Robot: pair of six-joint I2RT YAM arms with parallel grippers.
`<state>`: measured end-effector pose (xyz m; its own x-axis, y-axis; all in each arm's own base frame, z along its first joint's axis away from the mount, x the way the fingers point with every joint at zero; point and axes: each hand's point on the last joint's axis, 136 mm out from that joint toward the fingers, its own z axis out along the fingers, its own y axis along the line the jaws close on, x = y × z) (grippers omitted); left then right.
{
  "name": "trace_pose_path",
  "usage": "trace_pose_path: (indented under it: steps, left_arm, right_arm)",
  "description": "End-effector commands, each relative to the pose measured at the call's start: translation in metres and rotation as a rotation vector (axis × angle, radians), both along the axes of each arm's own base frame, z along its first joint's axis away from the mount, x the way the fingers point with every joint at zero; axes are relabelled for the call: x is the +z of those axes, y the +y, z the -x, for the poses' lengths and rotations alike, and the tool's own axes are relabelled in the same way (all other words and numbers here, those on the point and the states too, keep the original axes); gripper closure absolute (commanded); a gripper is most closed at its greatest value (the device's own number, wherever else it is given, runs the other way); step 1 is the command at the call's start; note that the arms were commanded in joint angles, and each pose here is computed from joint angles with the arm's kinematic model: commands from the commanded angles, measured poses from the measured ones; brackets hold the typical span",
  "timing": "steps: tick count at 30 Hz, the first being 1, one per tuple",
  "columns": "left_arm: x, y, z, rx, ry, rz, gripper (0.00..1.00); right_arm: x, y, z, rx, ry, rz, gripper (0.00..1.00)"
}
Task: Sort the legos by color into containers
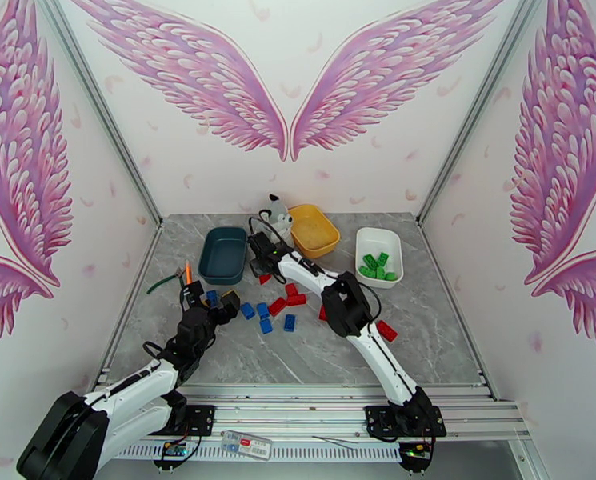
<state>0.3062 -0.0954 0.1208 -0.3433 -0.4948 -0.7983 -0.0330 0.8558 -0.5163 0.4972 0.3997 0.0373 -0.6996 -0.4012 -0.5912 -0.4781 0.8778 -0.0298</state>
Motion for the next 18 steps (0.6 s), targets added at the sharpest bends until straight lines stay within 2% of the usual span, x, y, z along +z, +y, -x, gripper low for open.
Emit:
trace_pose_path:
  steps: [1,10,18]
  left_arm:
    - [0.002,-0.002,-0.002,-0.010,-0.002,0.004,0.01]
    - [0.000,-0.004,-0.003,-0.019,0.002,0.000,0.01]
    - [0.006,-0.024,-0.016,-0.088,0.005,0.003,0.01]
  right_arm:
    - [-0.005,0.001,0.002,-0.005,0.031,-0.002,0.50]
    - [0.001,0.004,0.000,-0.031,0.022,-0.039,0.64]
    - [0.043,0.010,0.013,-0.025,-0.009,-0.179,0.72]
